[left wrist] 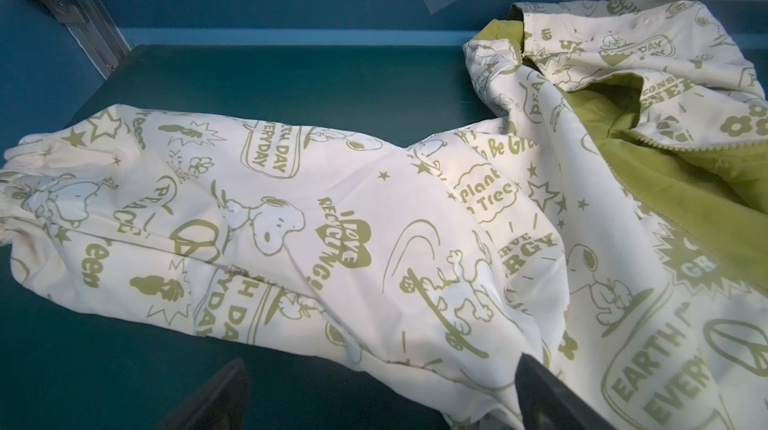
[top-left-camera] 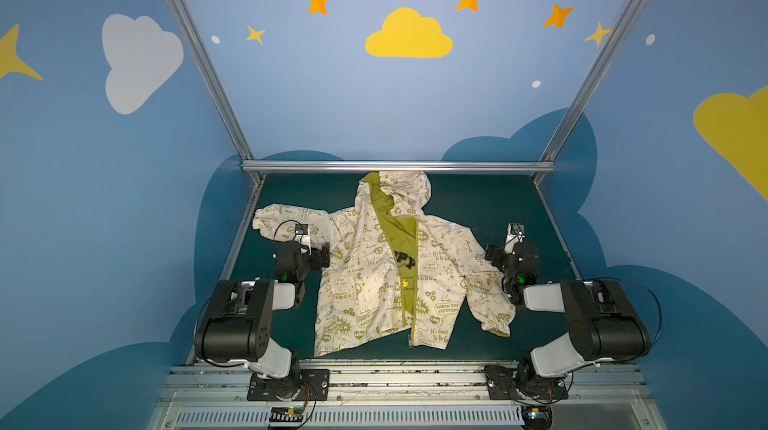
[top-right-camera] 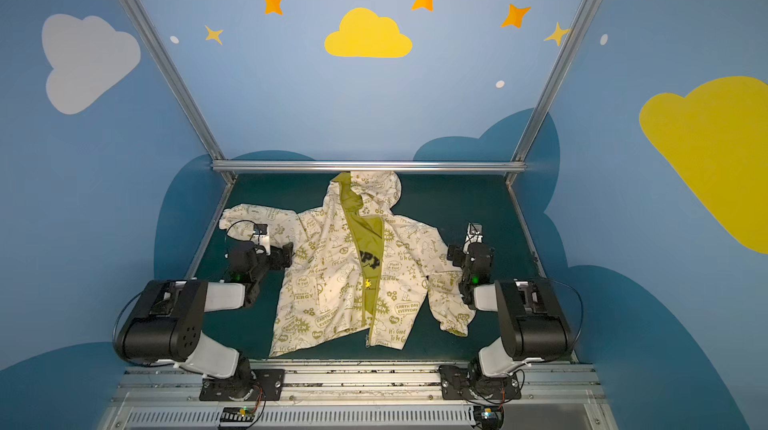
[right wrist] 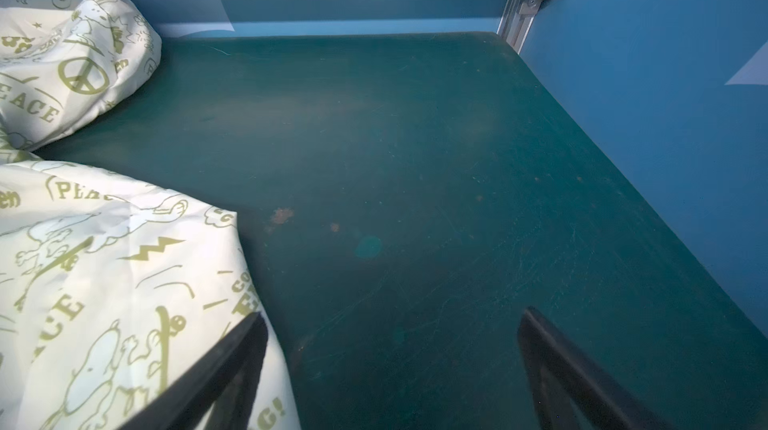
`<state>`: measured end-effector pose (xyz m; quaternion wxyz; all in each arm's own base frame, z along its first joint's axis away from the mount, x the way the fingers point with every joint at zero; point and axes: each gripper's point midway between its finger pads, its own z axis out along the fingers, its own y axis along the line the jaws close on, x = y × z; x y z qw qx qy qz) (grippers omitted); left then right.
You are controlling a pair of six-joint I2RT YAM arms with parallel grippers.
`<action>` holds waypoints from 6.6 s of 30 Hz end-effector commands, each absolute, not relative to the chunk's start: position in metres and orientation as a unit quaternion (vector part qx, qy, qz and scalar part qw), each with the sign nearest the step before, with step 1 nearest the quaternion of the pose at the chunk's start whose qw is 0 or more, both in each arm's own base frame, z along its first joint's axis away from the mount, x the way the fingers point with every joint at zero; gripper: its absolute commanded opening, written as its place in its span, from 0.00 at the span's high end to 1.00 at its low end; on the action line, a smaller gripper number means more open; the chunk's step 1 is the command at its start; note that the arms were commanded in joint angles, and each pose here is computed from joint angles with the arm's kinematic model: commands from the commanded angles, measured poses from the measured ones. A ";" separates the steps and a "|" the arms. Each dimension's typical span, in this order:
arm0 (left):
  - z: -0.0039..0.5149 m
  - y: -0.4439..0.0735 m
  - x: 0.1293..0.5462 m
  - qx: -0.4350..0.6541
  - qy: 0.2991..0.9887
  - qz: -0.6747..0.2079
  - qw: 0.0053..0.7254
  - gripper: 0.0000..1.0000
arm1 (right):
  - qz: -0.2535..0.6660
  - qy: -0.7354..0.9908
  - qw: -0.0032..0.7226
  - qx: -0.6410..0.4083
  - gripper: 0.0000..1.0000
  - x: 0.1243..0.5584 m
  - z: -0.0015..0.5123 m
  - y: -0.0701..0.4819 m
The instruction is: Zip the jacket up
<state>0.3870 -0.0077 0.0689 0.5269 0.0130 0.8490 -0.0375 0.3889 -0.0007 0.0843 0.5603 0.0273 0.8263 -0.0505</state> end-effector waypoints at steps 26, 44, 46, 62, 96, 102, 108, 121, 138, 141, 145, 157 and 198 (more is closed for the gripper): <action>0.082 -0.007 0.394 0.016 0.840 -0.038 0.541 0.01 | -0.047 0.820 0.569 0.030 0.06 0.392 0.092 -0.001; 0.151 -0.068 0.305 -0.046 0.916 -0.148 0.370 0.01 | 0.221 0.906 0.352 0.081 0.06 0.245 0.168 0.110; 0.139 -0.079 0.292 -0.073 0.925 -0.177 0.329 0.01 | 0.274 0.912 0.300 0.064 0.06 0.224 0.160 0.143; 0.093 -0.115 0.225 -0.143 0.923 -0.269 0.236 0.01 | 0.385 0.913 0.113 -0.070 0.26 0.168 0.086 0.313; 0.096 -0.133 0.214 -0.142 0.923 -0.297 0.200 0.01 | 0.449 0.885 0.057 -0.113 0.56 0.170 0.064 0.347; 0.096 -0.130 0.212 -0.143 0.925 -0.285 0.207 0.01 | 0.429 0.896 0.058 -0.101 0.66 0.170 0.050 0.337; 0.103 -0.131 0.207 -0.151 0.920 -0.295 0.210 0.01 | 0.428 0.897 0.062 -0.090 0.79 0.171 0.045 0.336; 0.144 -0.168 0.198 -0.121 0.910 -0.330 0.222 0.01 | 0.487 0.858 0.136 -0.093 1.00 0.180 0.107 0.340; 0.217 -0.194 0.175 -0.145 0.846 -0.447 0.251 0.01 | 0.612 0.768 0.164 -0.096 1.00 0.184 0.191 0.368; 0.227 -0.180 0.170 -0.149 0.837 -0.449 0.274 0.01 | 0.618 0.764 0.157 -0.093 1.00 0.185 0.197 0.378; 0.221 -0.160 0.161 -0.141 0.854 -0.409 0.288 0.01 | 0.615 0.767 0.138 -0.117 1.00 0.176 0.205 0.403; 0.215 -0.158 0.150 -0.152 0.859 -0.414 0.258 0.01 | 0.705 0.692 0.096 -0.122 1.00 0.165 0.223 0.467; 0.190 -0.164 0.198 -0.277 0.735 -0.532 0.316 0.01 | 0.701 0.698 0.114 -0.095 1.00 0.175 0.214 0.451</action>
